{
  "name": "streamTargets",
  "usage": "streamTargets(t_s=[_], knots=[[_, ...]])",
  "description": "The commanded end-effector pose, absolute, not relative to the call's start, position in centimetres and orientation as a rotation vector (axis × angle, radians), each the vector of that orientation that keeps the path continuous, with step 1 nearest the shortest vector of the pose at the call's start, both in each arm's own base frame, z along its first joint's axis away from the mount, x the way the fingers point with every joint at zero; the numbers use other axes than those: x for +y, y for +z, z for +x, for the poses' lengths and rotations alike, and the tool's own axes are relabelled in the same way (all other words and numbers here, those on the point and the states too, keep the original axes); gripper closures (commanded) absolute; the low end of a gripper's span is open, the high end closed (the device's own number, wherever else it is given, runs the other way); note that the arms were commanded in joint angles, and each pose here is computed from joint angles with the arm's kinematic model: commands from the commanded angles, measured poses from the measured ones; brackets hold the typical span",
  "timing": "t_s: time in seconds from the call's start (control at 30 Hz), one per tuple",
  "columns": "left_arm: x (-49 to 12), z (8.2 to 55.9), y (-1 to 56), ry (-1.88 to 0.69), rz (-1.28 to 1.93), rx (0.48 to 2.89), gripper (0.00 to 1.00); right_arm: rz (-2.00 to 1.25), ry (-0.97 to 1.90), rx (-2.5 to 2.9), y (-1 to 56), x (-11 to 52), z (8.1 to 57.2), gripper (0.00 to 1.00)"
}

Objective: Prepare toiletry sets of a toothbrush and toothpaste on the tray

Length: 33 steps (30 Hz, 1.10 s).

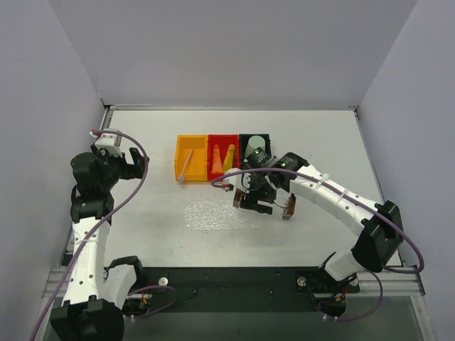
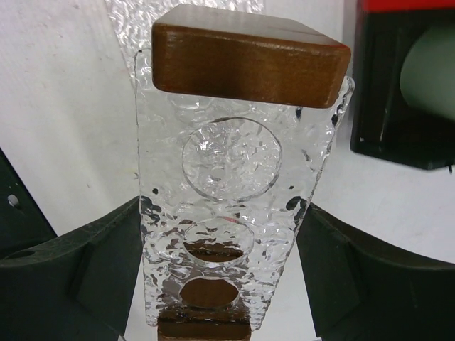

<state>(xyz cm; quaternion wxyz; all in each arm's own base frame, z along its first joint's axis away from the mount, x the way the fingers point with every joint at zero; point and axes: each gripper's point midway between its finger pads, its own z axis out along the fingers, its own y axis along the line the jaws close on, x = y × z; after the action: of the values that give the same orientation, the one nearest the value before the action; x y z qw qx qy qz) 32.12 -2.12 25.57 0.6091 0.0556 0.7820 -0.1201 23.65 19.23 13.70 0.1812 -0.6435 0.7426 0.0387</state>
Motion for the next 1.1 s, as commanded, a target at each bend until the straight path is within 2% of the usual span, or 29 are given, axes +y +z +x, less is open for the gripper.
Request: streamTargets(t_s=[0.0, 0.57, 1.07], knots=[[-0.7, 32.4, 27.4, -0.258, 0.095, 1.780, 0.04, -1.967, 0.107, 1.927, 14.2, 22.8, 23.8, 0.84], [1.6, 32.1, 27.0, -0.232, 0.035, 1.790, 0.05, -2.227, 0.321, 1.657, 12.0, 32.3, 23.1, 0.84], [1.4, 32.0, 26.8, -0.252, 0.054, 1.783, 0.05, -2.306, 0.261, 1.727, 9.7, 35.5, 23.5, 0.83]])
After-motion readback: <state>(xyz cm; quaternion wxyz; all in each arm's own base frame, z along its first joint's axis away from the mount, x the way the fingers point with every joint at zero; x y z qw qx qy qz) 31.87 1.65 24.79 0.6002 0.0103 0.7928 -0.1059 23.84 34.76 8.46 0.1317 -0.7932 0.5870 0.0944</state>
